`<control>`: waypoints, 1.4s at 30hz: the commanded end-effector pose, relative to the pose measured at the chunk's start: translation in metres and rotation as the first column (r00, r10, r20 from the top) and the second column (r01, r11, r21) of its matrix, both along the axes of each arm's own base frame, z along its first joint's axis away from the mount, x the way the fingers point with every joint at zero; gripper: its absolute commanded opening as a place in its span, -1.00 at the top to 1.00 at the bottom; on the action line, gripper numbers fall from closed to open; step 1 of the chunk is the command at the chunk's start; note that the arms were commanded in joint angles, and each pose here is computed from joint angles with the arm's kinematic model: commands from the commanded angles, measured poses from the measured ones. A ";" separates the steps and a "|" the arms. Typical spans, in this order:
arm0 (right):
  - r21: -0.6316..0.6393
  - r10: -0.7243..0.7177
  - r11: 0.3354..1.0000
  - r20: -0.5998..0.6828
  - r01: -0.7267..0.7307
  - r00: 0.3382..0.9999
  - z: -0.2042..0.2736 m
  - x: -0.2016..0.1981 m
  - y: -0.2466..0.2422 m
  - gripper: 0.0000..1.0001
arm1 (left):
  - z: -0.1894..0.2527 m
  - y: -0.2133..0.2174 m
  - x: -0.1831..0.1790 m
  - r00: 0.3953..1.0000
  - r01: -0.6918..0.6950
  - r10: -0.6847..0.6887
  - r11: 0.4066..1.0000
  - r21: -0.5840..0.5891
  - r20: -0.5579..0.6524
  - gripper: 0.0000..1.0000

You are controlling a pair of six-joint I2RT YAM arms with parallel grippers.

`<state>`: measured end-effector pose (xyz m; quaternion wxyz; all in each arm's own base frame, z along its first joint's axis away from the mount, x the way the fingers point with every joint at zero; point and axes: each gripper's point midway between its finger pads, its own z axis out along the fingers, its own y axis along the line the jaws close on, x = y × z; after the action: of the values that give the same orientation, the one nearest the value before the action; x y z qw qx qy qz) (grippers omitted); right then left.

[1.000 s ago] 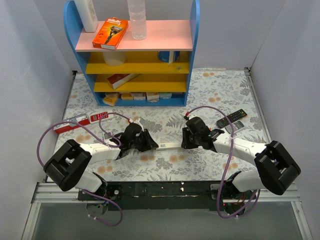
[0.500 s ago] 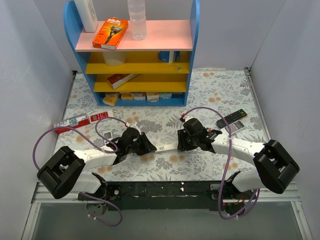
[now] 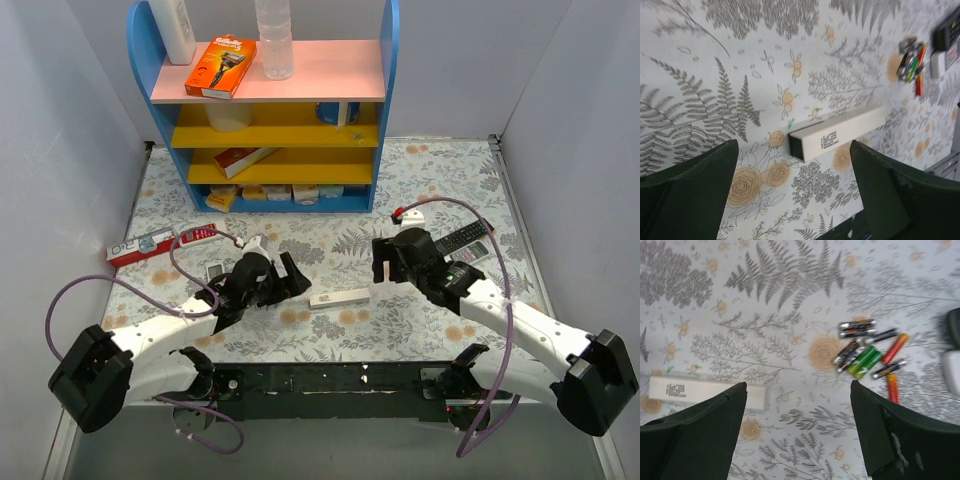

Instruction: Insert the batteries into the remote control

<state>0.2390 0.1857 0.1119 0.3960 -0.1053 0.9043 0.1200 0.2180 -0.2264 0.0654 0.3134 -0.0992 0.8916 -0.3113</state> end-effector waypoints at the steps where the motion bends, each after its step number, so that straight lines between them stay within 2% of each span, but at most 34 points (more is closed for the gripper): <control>1: -0.097 -0.155 0.979 0.203 0.177 0.967 0.052 0.021 -0.050 -0.82 | 0.048 0.033 0.026 0.982 -0.132 0.120 0.989 0.070 0.148 -0.96; 5: -0.071 -0.262 0.951 0.343 0.302 0.902 0.090 0.019 -0.085 -0.82 | 0.104 0.068 0.035 0.928 -0.244 0.202 0.964 0.104 0.312 -0.96; 9: 0.066 -0.332 0.936 0.484 0.345 0.809 0.135 0.005 -0.113 -0.86 | 0.165 0.114 0.032 0.823 -0.390 0.298 0.915 0.100 0.483 -0.96; 11: 0.098 -0.345 0.933 0.520 0.347 0.781 0.139 -0.001 -0.122 -0.89 | 0.198 0.133 0.024 0.760 -0.426 0.323 0.903 0.057 0.564 -0.96; 12: 0.152 -0.359 0.930 0.567 0.334 0.741 0.154 -0.007 -0.129 -0.89 | 0.207 0.139 0.021 0.738 -0.437 0.335 0.899 0.037 0.585 -0.96; 13: 0.175 -0.368 0.927 0.590 0.331 0.719 0.159 -0.010 -0.134 -0.89 | 0.222 0.152 0.014 0.690 -0.470 0.377 0.883 -0.013 0.618 -0.96; 15: 0.234 -0.397 0.917 0.626 0.324 0.672 0.165 -0.018 -0.144 -0.89 | 0.236 0.163 0.007 0.643 -0.483 0.381 0.875 -0.034 0.664 -0.96; 20: 0.267 -0.430 0.900 0.679 0.345 0.595 0.174 -0.032 -0.167 -0.89 | 0.258 0.198 -0.015 0.523 -0.540 0.458 0.830 -0.137 0.719 -0.96; 25: 0.260 -0.424 0.901 0.695 0.347 0.580 0.178 -0.038 -0.175 -0.88 | 0.251 0.209 -0.024 0.476 -0.546 0.460 0.823 -0.158 0.750 -0.96; 30: 0.285 -0.399 0.916 0.715 0.282 0.574 0.172 -0.037 -0.164 -0.83 | 0.249 0.216 -0.029 0.445 -0.553 0.487 0.810 -0.197 0.752 -0.96; 42: 0.275 -0.411 0.909 0.720 0.313 0.559 0.169 -0.040 -0.173 -0.82 | 0.243 0.216 -0.024 0.450 -0.573 0.470 0.804 -0.158 0.759 -0.96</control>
<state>0.1999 0.0174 0.2714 0.7485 0.0488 0.6607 0.0298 0.1895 -0.0146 0.3121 0.7458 -0.2036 0.6077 -0.1819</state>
